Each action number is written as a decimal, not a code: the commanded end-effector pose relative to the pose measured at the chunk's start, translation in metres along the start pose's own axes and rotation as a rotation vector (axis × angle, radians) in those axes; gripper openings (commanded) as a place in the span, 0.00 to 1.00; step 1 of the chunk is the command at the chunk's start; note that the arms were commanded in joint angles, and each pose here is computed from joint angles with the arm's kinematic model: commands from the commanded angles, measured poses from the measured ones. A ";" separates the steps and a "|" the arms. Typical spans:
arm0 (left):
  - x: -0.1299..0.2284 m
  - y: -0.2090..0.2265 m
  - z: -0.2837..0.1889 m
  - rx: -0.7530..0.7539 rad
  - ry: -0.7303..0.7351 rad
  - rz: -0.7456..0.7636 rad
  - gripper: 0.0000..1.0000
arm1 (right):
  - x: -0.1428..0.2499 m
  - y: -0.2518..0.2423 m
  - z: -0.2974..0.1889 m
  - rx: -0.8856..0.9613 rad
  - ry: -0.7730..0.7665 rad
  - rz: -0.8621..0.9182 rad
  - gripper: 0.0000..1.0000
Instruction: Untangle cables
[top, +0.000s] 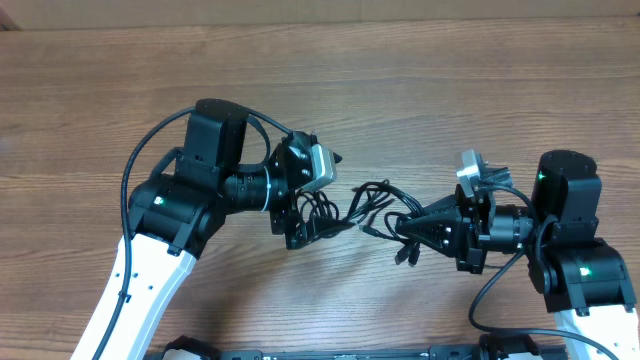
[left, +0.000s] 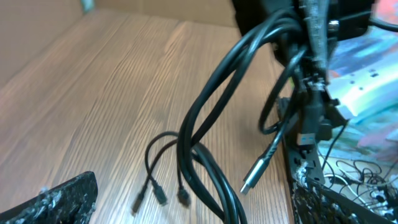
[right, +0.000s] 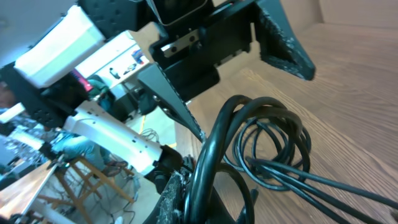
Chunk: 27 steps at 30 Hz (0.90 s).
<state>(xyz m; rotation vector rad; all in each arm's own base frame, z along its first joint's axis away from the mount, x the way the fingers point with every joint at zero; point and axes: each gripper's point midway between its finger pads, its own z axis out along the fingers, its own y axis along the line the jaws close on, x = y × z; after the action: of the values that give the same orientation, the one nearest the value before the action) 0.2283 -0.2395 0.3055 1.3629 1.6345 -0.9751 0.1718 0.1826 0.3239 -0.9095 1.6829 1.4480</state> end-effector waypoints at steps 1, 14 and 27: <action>-0.018 -0.022 -0.005 0.093 -0.087 0.156 1.00 | -0.007 0.017 -0.002 -0.076 -0.015 -0.061 0.04; -0.022 -0.041 0.017 0.196 -0.098 0.244 1.00 | -0.006 0.030 0.004 -0.139 -0.001 -0.098 0.04; -0.029 -0.043 0.017 0.211 -0.134 0.275 0.19 | -0.007 0.038 0.002 -0.191 -0.006 -0.110 0.04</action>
<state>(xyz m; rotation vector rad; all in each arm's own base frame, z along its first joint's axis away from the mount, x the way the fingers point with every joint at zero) 0.1960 -0.2691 0.3233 1.5649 1.2781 -1.0373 0.1500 0.1897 0.3386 -1.0389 1.5413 1.5436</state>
